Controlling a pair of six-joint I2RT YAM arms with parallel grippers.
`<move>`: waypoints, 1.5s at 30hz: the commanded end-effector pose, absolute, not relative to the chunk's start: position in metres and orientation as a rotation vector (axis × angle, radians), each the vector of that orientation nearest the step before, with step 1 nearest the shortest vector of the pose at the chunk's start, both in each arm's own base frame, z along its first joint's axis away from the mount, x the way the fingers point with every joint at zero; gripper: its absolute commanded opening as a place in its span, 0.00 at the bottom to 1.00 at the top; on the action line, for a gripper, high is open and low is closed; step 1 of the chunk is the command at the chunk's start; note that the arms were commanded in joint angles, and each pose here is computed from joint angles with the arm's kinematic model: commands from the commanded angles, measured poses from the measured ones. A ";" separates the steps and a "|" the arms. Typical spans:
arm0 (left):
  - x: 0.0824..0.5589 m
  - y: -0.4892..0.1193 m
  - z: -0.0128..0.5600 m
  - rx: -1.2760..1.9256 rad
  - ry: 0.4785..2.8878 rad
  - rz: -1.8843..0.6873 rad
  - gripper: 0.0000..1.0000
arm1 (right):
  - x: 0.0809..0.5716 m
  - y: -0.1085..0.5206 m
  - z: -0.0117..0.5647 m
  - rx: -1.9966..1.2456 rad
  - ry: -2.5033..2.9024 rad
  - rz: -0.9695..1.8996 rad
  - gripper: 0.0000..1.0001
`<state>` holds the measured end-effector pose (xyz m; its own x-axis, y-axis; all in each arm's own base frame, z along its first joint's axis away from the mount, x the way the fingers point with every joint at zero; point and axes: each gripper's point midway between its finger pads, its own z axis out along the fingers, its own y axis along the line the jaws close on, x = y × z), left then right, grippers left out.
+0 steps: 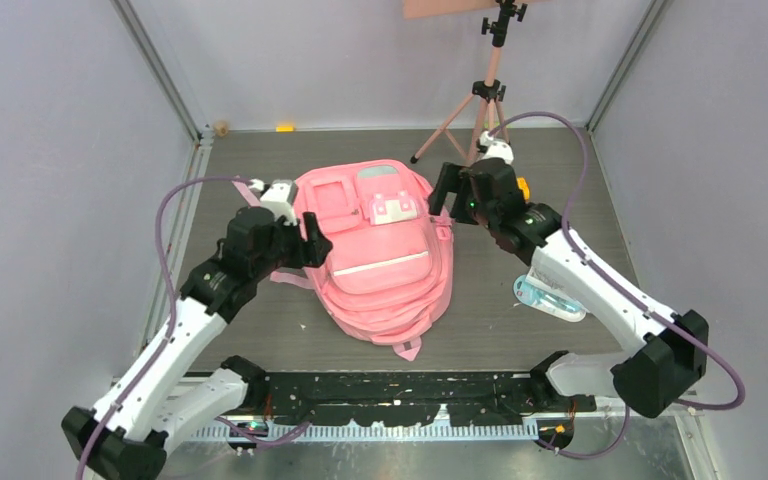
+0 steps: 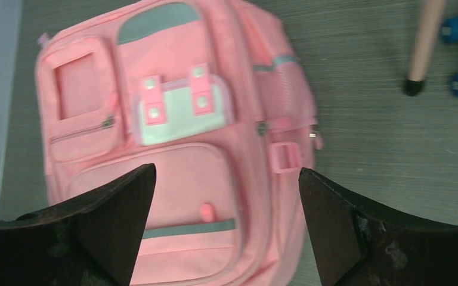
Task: Pack the student bag
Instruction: Unzip the student bag at the center of the board.
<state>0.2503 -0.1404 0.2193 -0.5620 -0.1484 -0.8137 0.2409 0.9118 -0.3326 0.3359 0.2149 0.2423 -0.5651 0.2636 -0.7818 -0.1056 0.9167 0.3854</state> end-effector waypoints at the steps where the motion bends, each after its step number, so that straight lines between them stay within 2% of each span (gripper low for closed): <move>1: 0.242 -0.184 0.218 0.462 2.143 -0.544 0.65 | 0.331 0.152 0.236 0.154 2.122 0.295 0.98; 6: 0.227 -0.246 0.208 0.815 2.103 -0.593 0.67 | 0.326 0.115 0.230 0.274 2.114 0.245 1.00; 11: 0.218 -0.286 0.194 1.113 2.019 -0.455 0.70 | 0.317 0.091 0.215 0.339 2.110 0.171 1.00; 16: 0.232 -0.296 0.174 1.166 2.026 -0.351 0.73 | 0.309 0.084 0.213 0.342 2.098 0.162 1.00; 28: 0.246 -0.297 0.151 1.275 2.018 -0.156 0.74 | 0.298 0.080 0.217 0.351 2.070 0.183 1.00; 37: 0.269 -0.276 0.179 1.135 1.944 0.032 0.70 | 0.296 0.077 0.218 0.361 2.059 0.181 1.00; 45: 0.269 -0.274 0.190 1.140 1.910 0.029 0.70 | 0.294 0.077 0.216 0.362 2.067 0.178 0.99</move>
